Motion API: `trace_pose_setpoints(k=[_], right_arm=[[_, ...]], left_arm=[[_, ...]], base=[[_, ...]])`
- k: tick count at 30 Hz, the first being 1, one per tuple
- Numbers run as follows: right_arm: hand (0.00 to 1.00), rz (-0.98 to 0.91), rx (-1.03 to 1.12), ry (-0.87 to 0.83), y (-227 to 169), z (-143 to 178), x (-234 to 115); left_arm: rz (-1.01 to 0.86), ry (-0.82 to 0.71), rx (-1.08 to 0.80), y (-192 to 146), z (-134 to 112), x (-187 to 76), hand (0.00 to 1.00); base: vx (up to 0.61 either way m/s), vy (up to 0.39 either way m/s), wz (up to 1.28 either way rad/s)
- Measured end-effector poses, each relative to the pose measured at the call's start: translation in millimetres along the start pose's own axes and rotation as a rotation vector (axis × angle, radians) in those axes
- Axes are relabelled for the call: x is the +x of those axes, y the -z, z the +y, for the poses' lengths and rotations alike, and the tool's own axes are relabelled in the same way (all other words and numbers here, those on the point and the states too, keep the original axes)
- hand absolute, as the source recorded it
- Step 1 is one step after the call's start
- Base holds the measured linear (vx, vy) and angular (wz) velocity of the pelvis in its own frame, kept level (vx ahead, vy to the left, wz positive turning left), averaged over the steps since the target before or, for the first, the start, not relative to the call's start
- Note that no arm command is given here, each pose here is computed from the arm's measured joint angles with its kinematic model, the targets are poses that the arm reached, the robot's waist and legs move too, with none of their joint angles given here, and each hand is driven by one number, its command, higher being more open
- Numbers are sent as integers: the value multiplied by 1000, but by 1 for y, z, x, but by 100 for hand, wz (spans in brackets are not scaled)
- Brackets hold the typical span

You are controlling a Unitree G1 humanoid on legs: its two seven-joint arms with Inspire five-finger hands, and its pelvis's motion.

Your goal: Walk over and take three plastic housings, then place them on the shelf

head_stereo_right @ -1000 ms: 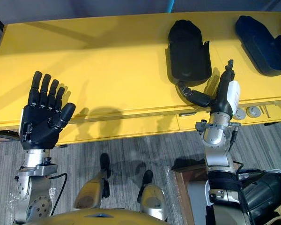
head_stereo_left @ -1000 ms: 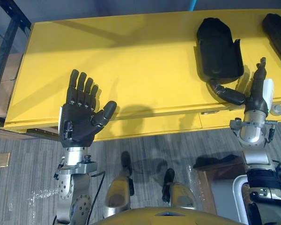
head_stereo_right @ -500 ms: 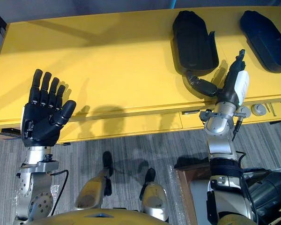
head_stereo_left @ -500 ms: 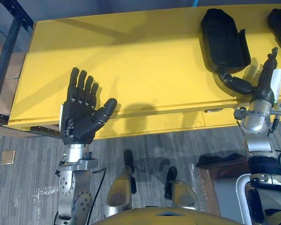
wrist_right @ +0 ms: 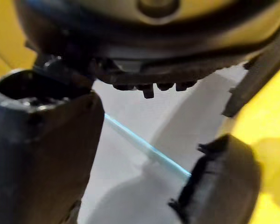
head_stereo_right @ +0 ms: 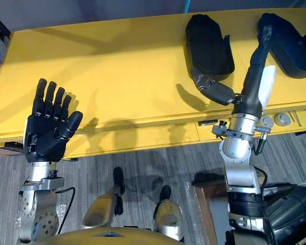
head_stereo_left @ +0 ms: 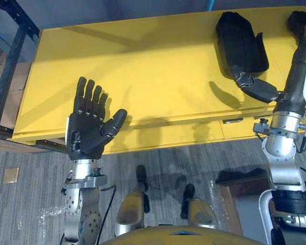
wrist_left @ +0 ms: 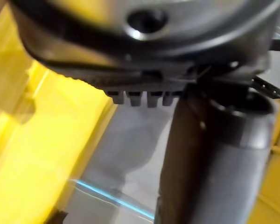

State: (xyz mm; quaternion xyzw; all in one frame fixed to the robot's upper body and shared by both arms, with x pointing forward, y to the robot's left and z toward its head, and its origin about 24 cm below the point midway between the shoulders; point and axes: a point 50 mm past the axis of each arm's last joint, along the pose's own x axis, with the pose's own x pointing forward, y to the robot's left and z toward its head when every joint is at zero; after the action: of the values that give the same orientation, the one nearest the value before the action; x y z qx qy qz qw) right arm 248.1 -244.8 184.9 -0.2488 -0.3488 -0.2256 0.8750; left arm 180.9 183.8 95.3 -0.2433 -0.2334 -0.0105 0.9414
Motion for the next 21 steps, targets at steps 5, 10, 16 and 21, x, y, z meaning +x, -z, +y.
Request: trace_pose_setpoints(k=[5,10,16,21], right_arm=[[100,-78,254,-137,-25,15,-5],[100,82,517,-454,-20,67,-29],[100,374,633,-654,3,115,-67],[100,454,562,-613,15,127,-72]], left_arm=[[31,30,-30,7,-8,-2,100],[73,64,-18,13,-15,-3,100],[114,71,16,16,-14,-9,100],[148,30,25,20,-9,-16,100]], base=[[41,-30,-3],[44,-34,10],[-19,-22,13],[-2,-11,5]])
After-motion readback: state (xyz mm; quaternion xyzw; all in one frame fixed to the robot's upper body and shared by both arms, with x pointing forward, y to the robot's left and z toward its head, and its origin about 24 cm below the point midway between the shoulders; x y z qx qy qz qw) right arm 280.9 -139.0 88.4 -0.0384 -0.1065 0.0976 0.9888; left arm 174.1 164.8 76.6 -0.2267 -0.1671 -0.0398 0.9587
